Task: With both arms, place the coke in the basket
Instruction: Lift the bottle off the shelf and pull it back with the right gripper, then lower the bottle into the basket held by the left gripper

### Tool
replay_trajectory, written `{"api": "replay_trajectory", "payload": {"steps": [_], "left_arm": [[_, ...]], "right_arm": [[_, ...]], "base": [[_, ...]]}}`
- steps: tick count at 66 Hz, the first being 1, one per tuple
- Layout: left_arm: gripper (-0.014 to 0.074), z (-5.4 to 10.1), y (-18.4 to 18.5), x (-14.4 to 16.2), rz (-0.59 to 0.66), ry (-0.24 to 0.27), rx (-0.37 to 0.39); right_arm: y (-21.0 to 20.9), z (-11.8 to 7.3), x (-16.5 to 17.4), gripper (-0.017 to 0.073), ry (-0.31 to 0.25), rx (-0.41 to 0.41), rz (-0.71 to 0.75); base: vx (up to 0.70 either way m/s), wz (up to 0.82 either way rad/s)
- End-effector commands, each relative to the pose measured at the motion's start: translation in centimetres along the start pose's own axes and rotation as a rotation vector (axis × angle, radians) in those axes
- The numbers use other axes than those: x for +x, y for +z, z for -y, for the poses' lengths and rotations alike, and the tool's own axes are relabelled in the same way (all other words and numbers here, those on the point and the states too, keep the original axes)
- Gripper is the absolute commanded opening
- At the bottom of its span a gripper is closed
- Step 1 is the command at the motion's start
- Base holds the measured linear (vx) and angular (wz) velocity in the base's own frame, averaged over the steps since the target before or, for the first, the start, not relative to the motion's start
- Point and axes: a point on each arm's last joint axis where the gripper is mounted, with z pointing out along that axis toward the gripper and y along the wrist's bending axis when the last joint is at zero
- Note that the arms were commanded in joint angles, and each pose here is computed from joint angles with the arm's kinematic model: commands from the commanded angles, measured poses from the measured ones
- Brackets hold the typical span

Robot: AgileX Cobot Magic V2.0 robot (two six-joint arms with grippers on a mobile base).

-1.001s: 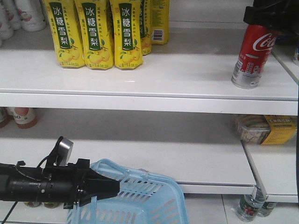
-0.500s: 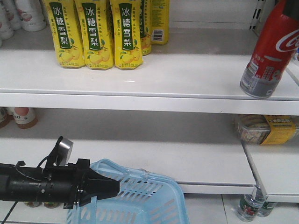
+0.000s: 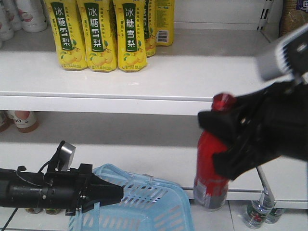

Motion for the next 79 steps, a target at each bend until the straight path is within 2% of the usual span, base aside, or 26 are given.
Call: {"api": "replay_trajectory", "payload": {"steps": [1, 18, 35, 60, 79], "left_arm": [[-0.0006, 2.6, -0.4, -0.4, 0.04, 0.029, 0.152], [-0.0006, 2.6, -0.4, -0.4, 0.04, 0.029, 0.152], [-0.0006, 2.6, -0.4, -0.4, 0.04, 0.029, 0.152], [-0.0006, 2.6, -0.4, -0.4, 0.04, 0.029, 0.152], [-0.0006, 2.6, -0.4, -0.4, 0.04, 0.029, 0.152]], "right_arm": [[1.5, -1.1, 0.2, -0.0005, -0.016, -0.051, 0.069], [7.7, -2.1, 4.9, -0.0005, -0.015, -0.081, -0.112], [13.1, -2.7, 7.5, -0.0002, 0.109, -0.092, -0.201], [19.1, -2.9, 12.5, 0.0039, 0.103, -0.062, -0.384], [20.3, -3.0, 14.5, 0.0163, 0.144, -0.052, -0.488]], "base": [[0.0, 0.0], [0.0, 0.0], [0.0, 0.0], [0.0, 0.0], [0.0, 0.0]]}}
